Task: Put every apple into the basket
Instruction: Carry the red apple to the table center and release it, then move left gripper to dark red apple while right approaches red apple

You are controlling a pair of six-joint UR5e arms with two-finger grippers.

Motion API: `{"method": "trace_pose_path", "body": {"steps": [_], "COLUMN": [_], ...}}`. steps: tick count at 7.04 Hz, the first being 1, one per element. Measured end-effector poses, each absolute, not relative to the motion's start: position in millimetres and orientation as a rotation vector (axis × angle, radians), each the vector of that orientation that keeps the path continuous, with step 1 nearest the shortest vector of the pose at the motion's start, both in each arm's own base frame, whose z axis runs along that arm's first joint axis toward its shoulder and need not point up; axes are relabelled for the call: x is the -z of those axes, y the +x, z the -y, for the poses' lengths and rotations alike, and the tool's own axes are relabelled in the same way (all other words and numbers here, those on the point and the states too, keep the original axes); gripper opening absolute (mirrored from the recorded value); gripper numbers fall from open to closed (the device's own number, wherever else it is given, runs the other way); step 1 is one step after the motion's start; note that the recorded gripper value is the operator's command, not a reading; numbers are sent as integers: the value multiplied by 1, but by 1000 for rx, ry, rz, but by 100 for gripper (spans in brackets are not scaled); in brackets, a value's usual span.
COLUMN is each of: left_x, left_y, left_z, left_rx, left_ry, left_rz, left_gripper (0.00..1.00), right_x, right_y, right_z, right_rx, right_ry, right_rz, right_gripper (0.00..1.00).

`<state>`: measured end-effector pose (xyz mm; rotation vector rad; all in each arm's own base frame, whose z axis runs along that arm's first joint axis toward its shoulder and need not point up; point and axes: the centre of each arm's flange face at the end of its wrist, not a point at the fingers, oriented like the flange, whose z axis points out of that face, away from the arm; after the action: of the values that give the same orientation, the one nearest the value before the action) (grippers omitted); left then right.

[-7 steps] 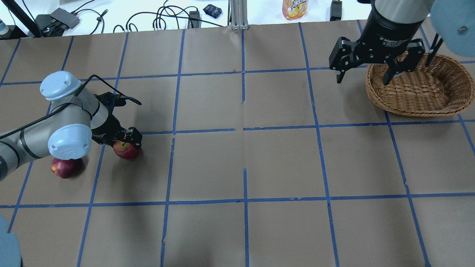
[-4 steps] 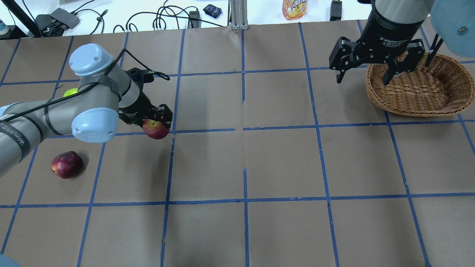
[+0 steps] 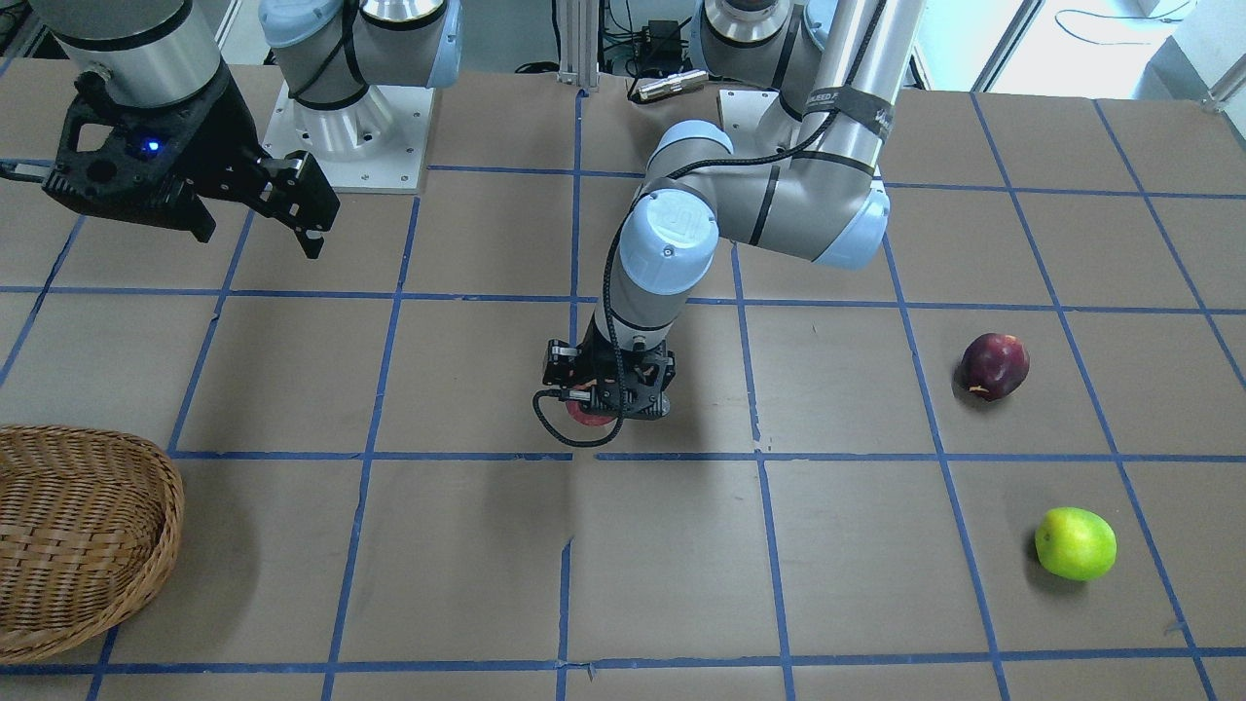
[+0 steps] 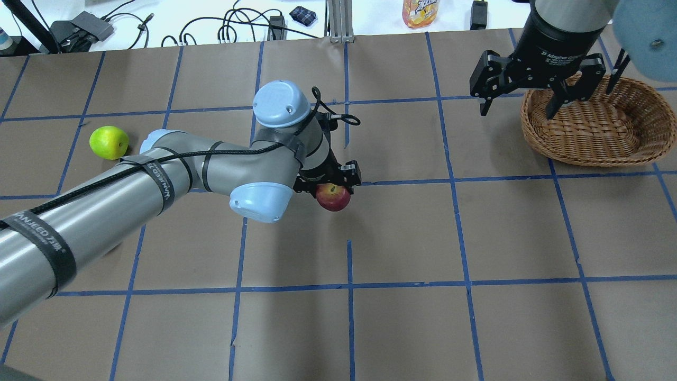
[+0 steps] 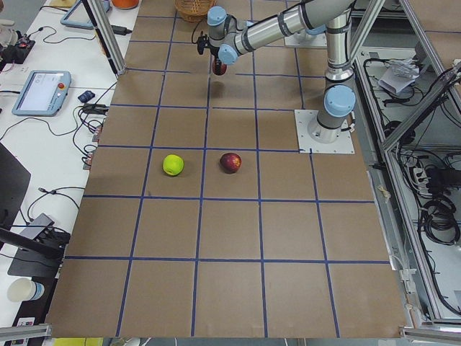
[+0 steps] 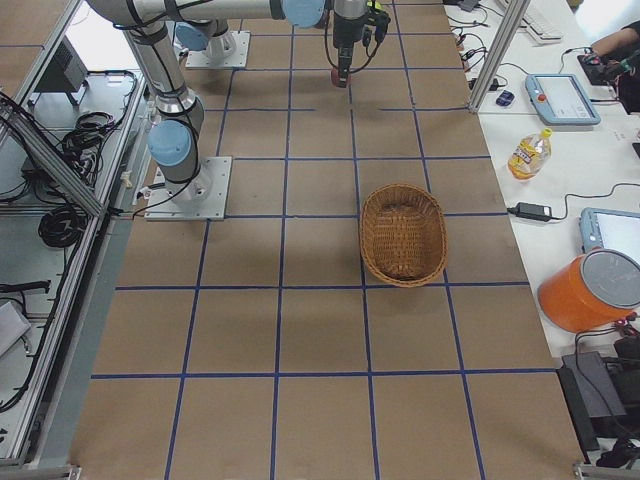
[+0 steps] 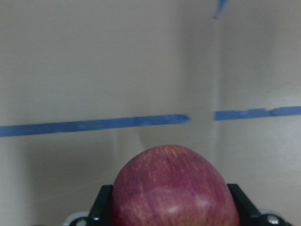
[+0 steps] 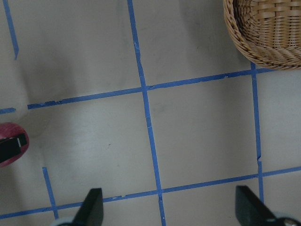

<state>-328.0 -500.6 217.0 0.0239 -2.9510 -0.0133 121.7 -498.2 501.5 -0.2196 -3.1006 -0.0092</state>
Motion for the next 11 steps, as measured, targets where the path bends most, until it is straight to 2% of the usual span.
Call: {"method": "trace_pose_path", "body": {"steps": [1, 3, 5, 6, 9, 11], "left_x": [-203, -190, -226, -255, -318, -316], "left_y": [-340, -349, -338, -304, -105, 43], "left_z": [498, 499, 514, 531, 559, 549], "left_rx": [29, 17, -30, -27, 132, 249], "left_ry": [47, 51, 51, 28, -176, -375], "left_rz": [2943, 2934, 2947, 3011, 3171, 3112], "left_gripper": [99, 100, 100, 100, 100, 100], "right_x": [-501, -499, -478, -467, -447, -436], "right_y": [121, 121, 121, 121, 123, 132], "right_z": [499, 500, 513, 519, 528, 529], "right_rx": [8, 12, 86, 122, 175, 164], "right_ry": [-222, -218, -205, -209, -226, -299], "right_rz": [3100, 3102, 3106, 3109, 3106, 3109], "right_gripper": [100, 100, 100, 100, 100, 100]}}
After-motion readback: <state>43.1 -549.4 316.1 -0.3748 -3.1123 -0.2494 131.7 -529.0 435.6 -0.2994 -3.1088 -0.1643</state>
